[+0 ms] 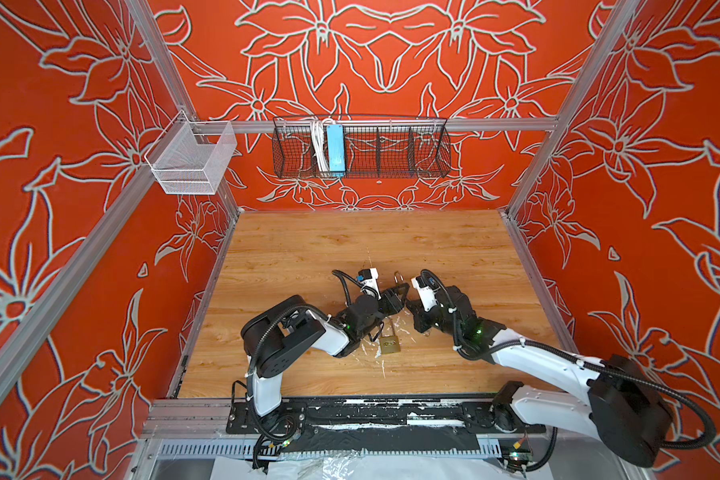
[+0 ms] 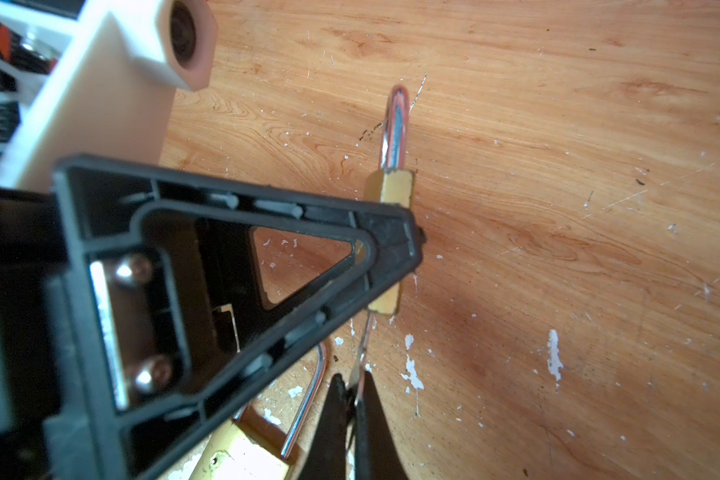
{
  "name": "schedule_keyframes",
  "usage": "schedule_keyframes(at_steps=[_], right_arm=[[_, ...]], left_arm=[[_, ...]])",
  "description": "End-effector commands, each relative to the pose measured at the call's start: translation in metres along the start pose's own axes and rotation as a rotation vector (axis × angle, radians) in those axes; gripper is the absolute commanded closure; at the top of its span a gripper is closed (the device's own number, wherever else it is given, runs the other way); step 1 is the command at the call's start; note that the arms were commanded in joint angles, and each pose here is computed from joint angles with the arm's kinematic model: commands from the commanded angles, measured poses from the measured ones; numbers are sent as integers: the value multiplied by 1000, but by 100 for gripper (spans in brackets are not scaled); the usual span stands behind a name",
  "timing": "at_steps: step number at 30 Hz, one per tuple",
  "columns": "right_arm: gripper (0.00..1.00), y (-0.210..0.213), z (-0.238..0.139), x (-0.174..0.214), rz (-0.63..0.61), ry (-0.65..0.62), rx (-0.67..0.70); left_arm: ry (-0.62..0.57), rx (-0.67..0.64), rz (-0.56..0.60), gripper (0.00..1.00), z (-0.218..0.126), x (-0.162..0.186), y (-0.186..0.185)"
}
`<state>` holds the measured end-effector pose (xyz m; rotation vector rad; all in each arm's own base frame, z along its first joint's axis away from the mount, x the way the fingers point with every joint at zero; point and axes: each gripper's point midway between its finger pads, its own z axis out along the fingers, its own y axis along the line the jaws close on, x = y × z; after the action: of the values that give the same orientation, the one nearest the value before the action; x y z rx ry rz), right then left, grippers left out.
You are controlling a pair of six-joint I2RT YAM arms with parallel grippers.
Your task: Unlock with the key
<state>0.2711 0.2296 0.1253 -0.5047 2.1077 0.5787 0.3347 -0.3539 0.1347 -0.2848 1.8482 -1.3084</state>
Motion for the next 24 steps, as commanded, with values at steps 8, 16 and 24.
schedule_keyframes(at_steps=[8,16,24], right_arm=[[98,74,-35,-115,-115,-388,-297],[98,77,-40,-119,-116,-400,-315],[99,76,-41,-122,-109,-404,-315]], left_arm=[[381,241,25,100,-13,92,-58],[410,206,55,100,-10,99,-53],[444,229,67,100,-10,105,-58]])
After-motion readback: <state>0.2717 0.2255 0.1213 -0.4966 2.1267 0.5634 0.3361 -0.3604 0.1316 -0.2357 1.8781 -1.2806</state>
